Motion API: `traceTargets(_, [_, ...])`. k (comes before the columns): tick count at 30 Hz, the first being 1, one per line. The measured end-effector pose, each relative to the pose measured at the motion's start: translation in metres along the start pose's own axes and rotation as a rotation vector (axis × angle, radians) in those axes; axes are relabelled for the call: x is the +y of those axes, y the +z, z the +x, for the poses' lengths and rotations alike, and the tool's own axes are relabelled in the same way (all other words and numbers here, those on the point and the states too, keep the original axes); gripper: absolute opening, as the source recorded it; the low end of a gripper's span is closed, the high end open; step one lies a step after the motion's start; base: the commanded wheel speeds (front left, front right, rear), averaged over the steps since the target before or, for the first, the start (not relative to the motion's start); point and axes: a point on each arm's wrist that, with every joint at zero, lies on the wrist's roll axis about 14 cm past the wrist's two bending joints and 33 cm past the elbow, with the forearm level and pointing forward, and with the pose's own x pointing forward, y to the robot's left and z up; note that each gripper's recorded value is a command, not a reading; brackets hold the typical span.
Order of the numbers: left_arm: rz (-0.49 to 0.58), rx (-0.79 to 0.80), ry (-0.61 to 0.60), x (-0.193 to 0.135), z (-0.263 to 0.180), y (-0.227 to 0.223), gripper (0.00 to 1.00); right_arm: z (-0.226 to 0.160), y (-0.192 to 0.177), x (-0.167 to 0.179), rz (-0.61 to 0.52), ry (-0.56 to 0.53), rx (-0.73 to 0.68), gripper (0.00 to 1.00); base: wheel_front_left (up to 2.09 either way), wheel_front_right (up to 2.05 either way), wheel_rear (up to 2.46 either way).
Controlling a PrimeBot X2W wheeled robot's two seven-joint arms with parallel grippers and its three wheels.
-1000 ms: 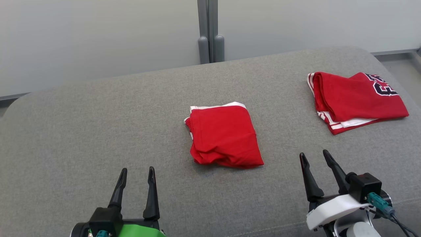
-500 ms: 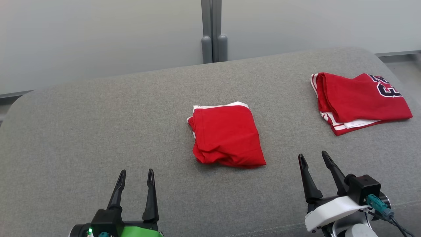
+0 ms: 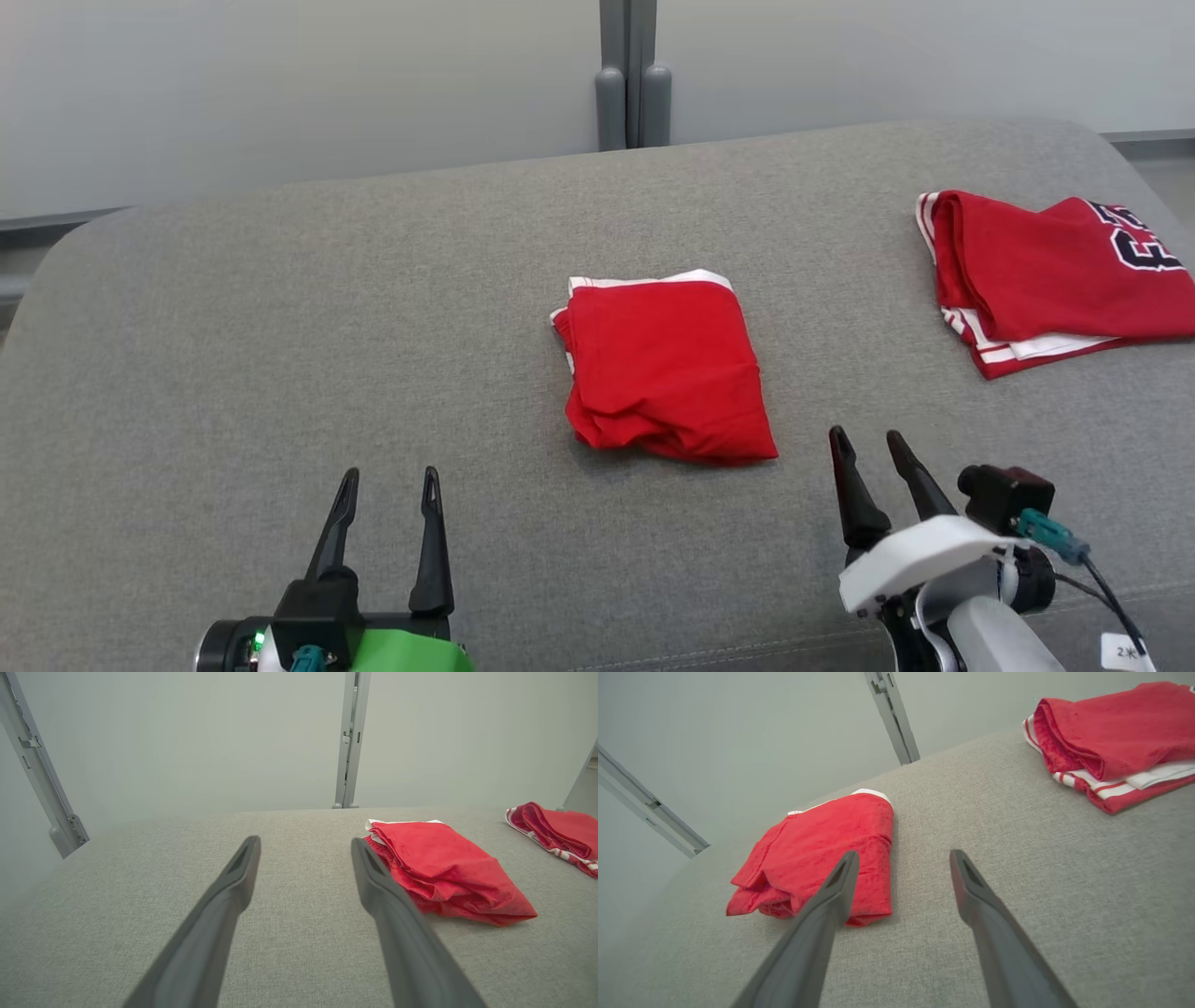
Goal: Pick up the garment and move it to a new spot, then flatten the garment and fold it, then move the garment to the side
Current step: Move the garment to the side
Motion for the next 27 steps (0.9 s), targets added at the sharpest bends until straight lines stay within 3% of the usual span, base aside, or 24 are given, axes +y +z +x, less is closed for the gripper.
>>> traceTargets(9, [-0.002,0.025,0.01,0.007,0.006,-0.008,1.0,0.063,-0.019,0.009,0.238,-0.012,0.109,1.0,0.0,0.0,0.0])
traceTargets(15, [-0.003,0.051,0.046,0.019,0.005,-0.016,1.0,0.093,-0.044,0.011,0.351,-0.028,0.265,1.0,0.0,0.0,0.0])
traceTargets(27, [0.006,0.095,0.107,0.04,0.005,-0.029,1.0,0.125,-0.091,0.025,0.431,-0.036,0.442,1.0,0.0,0.0,0.0])
